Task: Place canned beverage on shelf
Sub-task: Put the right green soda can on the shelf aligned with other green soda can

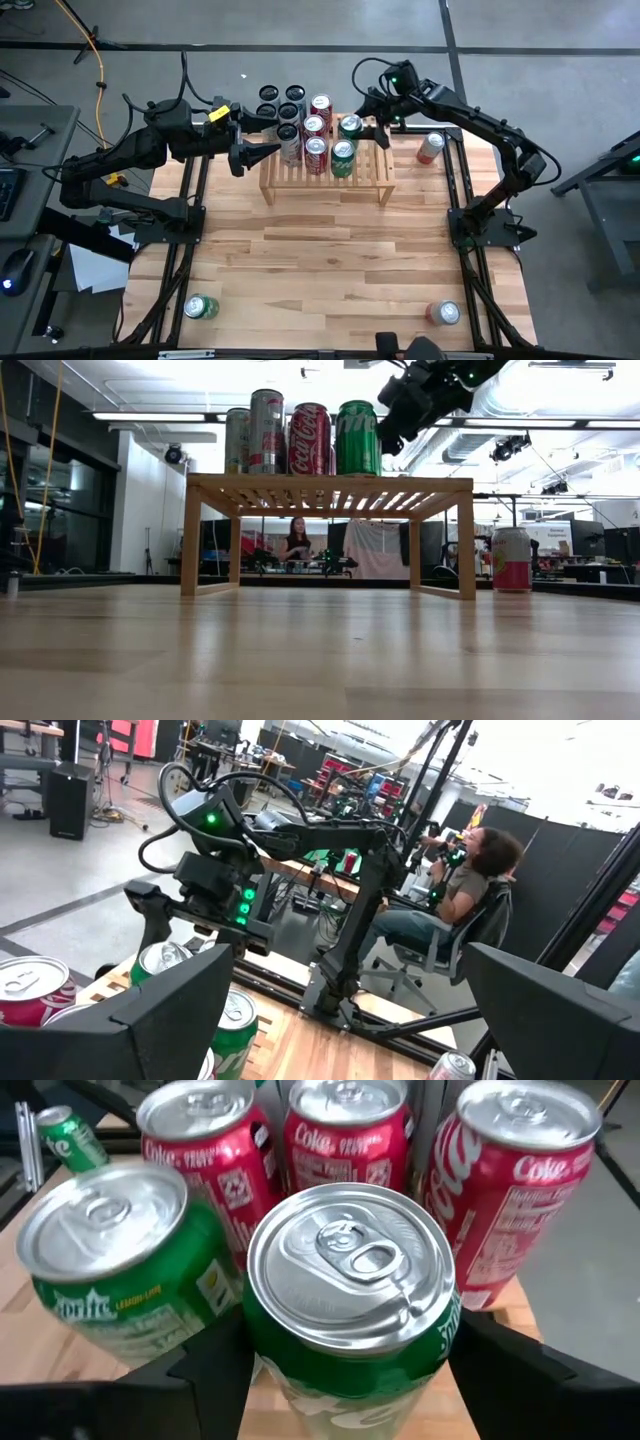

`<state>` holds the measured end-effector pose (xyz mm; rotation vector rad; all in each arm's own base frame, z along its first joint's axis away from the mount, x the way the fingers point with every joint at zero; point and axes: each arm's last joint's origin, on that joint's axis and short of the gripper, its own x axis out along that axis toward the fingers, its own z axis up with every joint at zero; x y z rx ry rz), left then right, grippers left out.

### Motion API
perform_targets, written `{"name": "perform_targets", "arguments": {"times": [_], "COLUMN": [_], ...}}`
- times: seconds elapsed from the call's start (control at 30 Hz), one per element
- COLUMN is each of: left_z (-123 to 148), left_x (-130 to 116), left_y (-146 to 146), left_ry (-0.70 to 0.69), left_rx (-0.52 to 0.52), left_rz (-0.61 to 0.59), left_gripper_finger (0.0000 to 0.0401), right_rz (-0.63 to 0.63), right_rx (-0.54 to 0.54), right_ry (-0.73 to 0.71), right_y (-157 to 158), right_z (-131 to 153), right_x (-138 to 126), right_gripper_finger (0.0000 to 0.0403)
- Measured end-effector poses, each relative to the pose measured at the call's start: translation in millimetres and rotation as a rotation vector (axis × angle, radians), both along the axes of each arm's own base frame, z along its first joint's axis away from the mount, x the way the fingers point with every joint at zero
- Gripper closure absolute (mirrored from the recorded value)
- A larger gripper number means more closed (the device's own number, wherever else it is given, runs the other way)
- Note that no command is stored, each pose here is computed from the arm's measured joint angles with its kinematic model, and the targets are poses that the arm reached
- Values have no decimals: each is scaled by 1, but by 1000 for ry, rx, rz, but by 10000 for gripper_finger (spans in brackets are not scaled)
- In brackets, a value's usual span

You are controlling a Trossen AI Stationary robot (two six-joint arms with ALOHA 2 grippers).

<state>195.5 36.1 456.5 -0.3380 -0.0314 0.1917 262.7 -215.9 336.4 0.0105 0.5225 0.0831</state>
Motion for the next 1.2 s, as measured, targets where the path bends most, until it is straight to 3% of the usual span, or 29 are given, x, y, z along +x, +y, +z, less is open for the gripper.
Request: {"name": "perform_targets", "arguments": {"times": [0.5, 1.2], "left_z": [0, 0], "left_x": [0, 0], "left_y": [0, 0], "left_ry": [0, 4], "left_rx": [0, 0], "left_rz": [0, 0], "left_gripper_finger": [14, 14], "right_rz": [49, 46], "right_rx": [-25, -12], "right_ry": [-55, -37], "right_y": [13, 13], "right_z": [5, 4], "right_x": [15, 14], "right_gripper_finger": [120, 116]}}
